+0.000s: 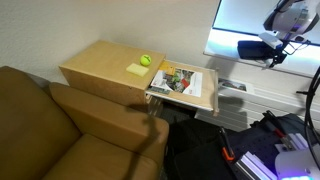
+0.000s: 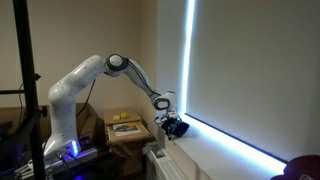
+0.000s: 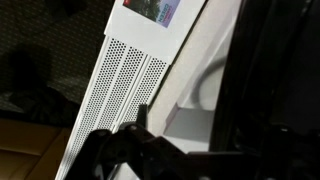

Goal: Put the black object on the open drawer.

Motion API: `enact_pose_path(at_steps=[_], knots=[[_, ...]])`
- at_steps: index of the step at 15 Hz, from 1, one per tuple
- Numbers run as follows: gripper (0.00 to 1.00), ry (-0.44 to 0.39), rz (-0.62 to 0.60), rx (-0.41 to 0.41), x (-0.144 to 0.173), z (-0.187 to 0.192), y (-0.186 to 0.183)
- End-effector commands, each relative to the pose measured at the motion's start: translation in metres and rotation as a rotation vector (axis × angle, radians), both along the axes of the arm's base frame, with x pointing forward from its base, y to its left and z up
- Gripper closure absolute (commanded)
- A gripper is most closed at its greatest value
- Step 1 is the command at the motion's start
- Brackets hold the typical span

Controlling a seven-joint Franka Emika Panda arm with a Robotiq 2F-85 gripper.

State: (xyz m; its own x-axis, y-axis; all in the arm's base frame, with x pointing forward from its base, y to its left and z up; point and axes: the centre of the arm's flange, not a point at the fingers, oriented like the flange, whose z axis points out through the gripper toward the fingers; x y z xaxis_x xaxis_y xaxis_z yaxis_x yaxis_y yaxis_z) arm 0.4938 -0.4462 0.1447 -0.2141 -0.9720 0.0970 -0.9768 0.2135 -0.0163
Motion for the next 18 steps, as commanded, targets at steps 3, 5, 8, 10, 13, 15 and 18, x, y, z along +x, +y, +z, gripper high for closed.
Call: enact_pose_path(at_steps=[3,5,8,10,13,15,18], knots=[[0.54,-0.032,-0.029,0.132,0.0,-0.001,-0.024],[0.67,-0.036,-0.043,0.144,-0.004,-0.001,-0.031],[0.89,-0.031,-0.064,0.133,-0.01,-0.002,-0.041],[0.99,-0.013,-0.076,0.108,-0.011,0.002,-0.046],[1.0,0.005,-0.004,0.071,-0.016,0.029,-0.054],[1.0,-0.018,0.092,0.054,-0.022,0.051,-0.052],[0.99,-0.042,0.262,0.036,-0.027,0.077,-0.034]])
